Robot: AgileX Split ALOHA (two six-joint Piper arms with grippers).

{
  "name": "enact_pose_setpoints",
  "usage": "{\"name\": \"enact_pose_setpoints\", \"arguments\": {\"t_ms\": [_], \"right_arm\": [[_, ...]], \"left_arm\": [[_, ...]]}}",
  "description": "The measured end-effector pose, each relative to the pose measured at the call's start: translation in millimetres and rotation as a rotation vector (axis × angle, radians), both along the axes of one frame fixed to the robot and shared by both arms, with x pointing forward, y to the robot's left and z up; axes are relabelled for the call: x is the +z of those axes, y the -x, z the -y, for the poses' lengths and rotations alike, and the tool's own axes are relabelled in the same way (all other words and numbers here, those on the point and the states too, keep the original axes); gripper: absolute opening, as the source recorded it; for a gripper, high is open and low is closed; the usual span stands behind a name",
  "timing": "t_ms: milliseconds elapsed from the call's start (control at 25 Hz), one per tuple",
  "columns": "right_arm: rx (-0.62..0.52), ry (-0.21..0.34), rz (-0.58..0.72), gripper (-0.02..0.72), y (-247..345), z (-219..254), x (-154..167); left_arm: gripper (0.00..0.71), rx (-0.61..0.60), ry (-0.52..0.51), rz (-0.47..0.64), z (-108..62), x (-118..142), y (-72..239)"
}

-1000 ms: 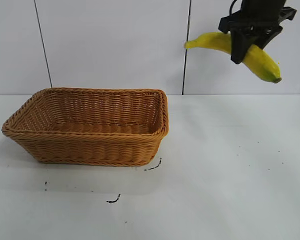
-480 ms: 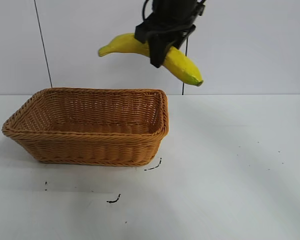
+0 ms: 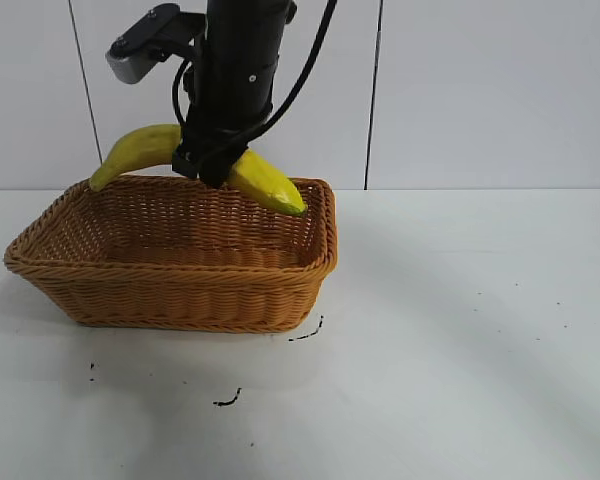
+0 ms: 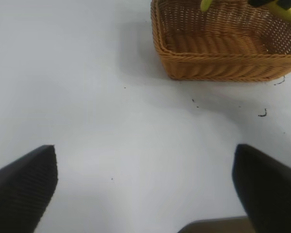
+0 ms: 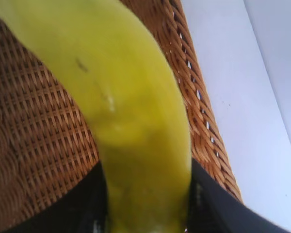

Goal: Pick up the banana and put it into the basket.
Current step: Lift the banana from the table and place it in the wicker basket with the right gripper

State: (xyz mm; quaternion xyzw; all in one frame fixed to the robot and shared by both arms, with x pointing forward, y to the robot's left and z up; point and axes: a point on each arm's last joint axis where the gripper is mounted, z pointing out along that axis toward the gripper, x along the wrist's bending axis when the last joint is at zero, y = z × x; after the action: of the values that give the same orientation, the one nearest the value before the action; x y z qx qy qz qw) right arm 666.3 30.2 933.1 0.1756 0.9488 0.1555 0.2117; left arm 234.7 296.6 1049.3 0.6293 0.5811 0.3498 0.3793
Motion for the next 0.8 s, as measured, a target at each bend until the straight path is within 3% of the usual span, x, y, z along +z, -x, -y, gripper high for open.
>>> {"name": "enact_pose_setpoints", "arguments": {"t_ms": [160,440,520,680,800], "right_arm": [[0.002,0.001,-0.014,0.312,-1.8,-2.4,-18.9],[0.003,-0.01,-0.006,0.312,-2.7,-3.5,-20.1],[0.004,-0.011,-0.006,0.386,-2.7,-3.6,-20.1],[0.003,-0.011,-0.006,0.616,-2.7,-3.6,-20.1],[-0.003,-0.017,-0.004,0.658,-2.2,-3.2,-14.9]], "left_arm": [[0.695,0.0,0.0,0.0,0.0,0.0,0.0],[0.695,0.0,0.0,0.0,0.0,0.0,0.0],[0.695,0.0,0.0,0.0,0.0,0.0,0.0],[0.695,0.0,0.0,0.0,0.0,0.0,0.0],[0.695,0.0,0.0,0.0,0.0,0.0,0.0]]}}
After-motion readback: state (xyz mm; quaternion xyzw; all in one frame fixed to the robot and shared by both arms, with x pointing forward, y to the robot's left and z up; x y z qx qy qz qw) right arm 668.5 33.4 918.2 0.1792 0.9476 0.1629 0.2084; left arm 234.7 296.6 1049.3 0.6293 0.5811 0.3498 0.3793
